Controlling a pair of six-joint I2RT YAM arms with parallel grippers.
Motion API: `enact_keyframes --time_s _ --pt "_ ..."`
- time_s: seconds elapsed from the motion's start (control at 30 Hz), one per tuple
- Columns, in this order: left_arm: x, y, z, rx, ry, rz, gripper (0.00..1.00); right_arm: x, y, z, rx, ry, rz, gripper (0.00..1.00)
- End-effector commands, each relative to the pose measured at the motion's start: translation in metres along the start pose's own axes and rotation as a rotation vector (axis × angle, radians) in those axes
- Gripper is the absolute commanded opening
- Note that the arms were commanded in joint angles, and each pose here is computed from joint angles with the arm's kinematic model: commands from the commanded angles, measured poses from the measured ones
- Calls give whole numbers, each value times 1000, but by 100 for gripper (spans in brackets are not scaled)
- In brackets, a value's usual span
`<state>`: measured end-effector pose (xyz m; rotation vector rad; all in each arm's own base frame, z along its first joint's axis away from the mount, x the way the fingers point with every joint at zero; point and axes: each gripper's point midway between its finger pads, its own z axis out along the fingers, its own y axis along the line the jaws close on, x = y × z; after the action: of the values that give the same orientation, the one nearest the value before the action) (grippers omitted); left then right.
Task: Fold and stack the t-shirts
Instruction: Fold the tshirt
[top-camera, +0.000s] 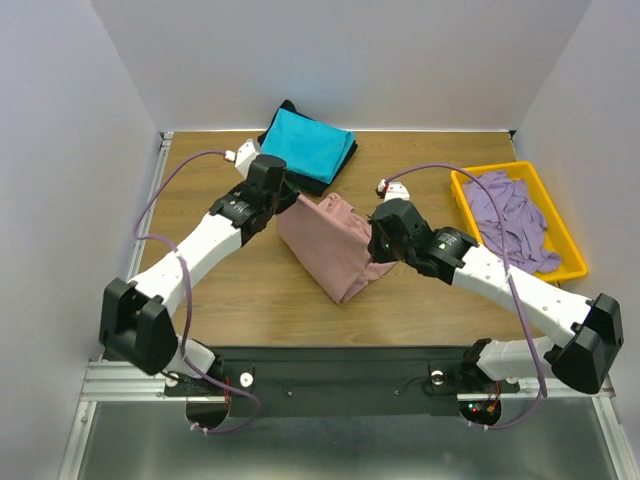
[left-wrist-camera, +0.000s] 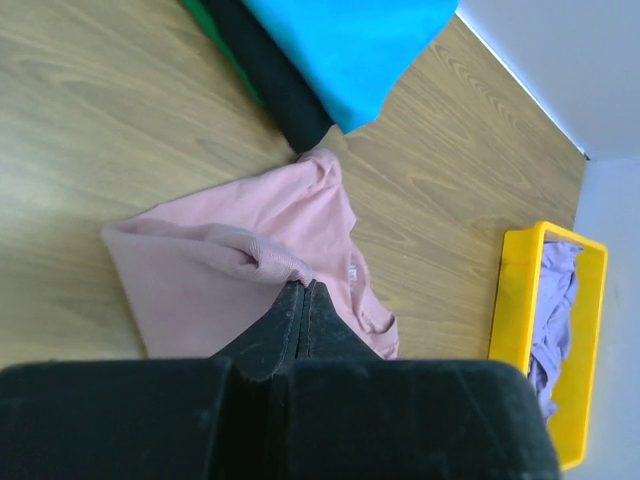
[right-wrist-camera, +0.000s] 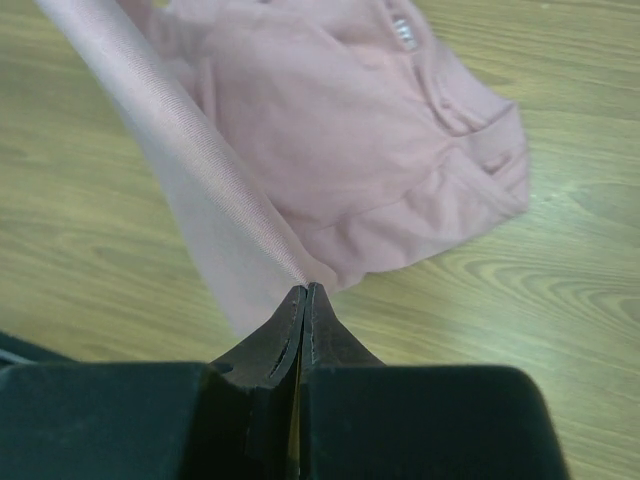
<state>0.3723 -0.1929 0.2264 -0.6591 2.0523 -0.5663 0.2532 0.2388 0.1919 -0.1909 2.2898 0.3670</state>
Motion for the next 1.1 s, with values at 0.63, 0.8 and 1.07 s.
enact_keyframes --time_s 0.63,0.8,1.07 --pt "39 -84 132 41 38 184 0 2 -116 64 335 99 138 1" --pt "48 -95 150 34 47 222 0 5 -133 71 396 106 161 5" --pt "49 -96 137 5 62 268 80 -21 -129 66 374 62 123 100"
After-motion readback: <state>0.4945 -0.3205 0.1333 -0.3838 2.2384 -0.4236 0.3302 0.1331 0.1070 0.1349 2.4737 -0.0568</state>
